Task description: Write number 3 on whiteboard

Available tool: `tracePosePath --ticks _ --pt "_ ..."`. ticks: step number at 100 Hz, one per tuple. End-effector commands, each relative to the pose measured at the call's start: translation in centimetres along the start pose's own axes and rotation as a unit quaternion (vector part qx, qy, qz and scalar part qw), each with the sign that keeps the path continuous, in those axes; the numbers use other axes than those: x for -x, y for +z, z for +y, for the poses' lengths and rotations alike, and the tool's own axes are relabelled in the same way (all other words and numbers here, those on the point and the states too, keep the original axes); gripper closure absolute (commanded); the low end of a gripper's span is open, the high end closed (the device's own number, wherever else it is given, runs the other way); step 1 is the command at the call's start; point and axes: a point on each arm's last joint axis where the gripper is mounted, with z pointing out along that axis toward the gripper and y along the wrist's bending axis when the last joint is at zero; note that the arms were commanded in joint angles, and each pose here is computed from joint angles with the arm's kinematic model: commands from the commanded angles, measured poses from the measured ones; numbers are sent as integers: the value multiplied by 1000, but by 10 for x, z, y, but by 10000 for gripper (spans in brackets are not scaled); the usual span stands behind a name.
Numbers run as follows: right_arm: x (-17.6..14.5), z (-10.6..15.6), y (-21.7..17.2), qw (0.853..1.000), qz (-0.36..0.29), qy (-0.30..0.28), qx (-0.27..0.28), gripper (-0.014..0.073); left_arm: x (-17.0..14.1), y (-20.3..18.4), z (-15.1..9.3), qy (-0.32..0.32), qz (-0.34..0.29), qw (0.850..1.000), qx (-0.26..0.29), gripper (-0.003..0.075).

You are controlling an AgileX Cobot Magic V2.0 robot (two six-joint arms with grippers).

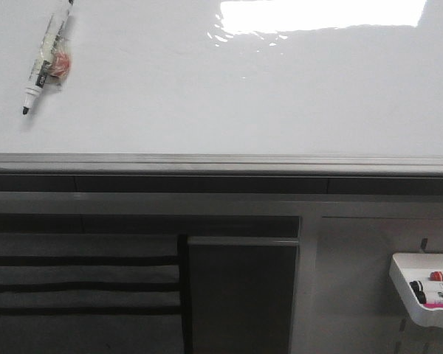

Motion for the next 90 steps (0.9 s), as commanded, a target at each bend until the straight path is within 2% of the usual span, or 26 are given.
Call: tracePosePath --ticks 1,40,51,71,90 --pt "-1 -1 -1 999 -35 -9 -2 664 7 -3 0 -5 -51 999 -1 741" --pt "0 0 -1 999 -37 -9 -2 664 7 -3 0 -5 -52 999 -1 741" --pt "12 0 -2 999 -32 13 -2 664 11 -3 0 -13 -52 999 0 741" --pt "51 4 -5 1000 -8 18 1 664 57 -3 -4 -32 -16 999 -9 741" --pt "92 8 9 998 64 6 -2 664 101 13 -8 10 99 995 -11 741"
